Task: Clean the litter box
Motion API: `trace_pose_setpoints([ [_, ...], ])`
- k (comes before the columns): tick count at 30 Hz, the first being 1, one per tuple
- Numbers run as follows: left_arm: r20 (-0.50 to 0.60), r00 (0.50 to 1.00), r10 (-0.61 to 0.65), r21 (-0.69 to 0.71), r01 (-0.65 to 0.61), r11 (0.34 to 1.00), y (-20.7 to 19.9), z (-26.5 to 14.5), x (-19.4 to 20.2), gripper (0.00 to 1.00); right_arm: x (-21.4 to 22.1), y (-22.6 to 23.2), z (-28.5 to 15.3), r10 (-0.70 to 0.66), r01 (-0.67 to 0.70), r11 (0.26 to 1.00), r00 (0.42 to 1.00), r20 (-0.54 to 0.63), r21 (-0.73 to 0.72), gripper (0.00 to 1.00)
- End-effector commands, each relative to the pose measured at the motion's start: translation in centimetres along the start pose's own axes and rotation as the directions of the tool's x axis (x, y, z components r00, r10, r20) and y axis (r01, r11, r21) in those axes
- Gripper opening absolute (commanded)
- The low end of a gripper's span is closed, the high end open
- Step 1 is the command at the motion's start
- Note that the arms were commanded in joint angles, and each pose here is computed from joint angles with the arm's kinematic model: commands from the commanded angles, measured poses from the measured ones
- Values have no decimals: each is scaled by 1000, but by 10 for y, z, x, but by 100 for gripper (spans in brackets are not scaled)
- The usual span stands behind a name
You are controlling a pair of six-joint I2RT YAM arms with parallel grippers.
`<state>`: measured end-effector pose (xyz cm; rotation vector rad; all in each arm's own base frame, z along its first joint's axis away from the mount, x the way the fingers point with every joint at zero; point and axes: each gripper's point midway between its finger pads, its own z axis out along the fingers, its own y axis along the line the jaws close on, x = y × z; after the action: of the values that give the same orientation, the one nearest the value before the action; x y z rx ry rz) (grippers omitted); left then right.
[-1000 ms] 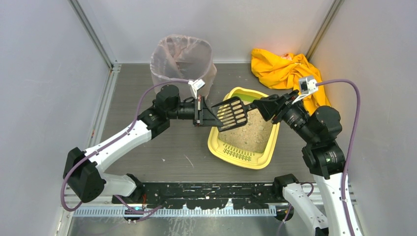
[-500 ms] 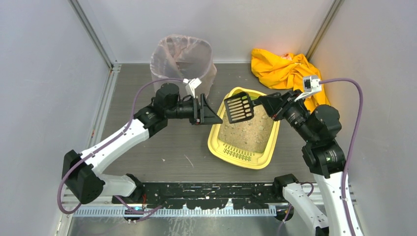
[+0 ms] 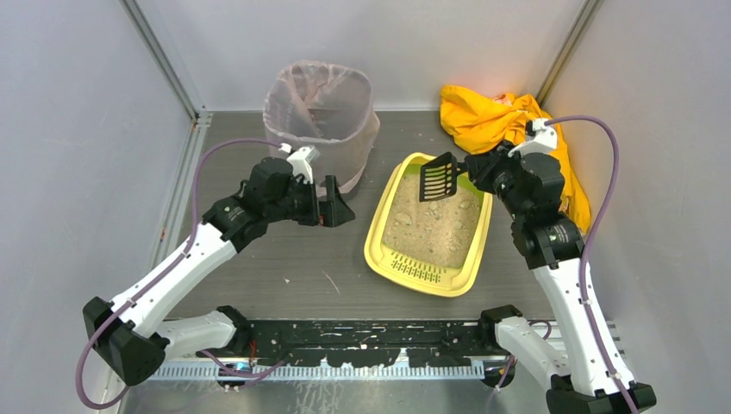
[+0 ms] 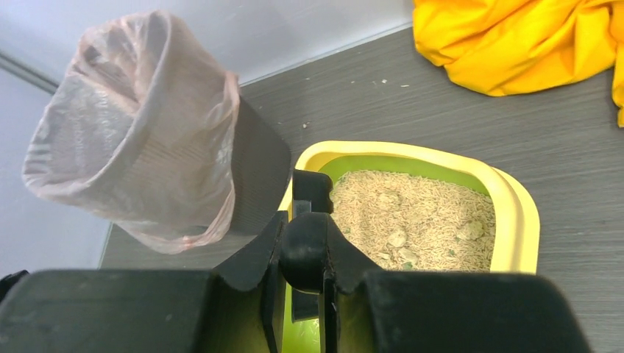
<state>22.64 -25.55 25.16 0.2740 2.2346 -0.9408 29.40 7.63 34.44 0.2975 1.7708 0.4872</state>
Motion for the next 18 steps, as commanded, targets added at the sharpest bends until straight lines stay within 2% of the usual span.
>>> trace_pose_setpoints([
  [1,20,998,-53,-61,54,997,32,12,-7,100,-9,-12,11,20,-24,998,997,69,63,1],
  [6,69,987,-146,-23,148,989,49,25,-23,99,10,-30,34,-2,-3,993,999,40,122,1],
  [13,203,977,-63,-116,88,989,73,31,-46,96,31,-43,65,-18,19,987,1000,-11,162,1],
  [16,286,957,-40,-110,74,991,79,40,-59,95,41,-52,77,-18,21,983,1000,-18,182,1],
  [18,299,954,-23,-96,54,994,79,48,-64,94,43,-57,82,-23,24,980,1000,-7,199,1],
])
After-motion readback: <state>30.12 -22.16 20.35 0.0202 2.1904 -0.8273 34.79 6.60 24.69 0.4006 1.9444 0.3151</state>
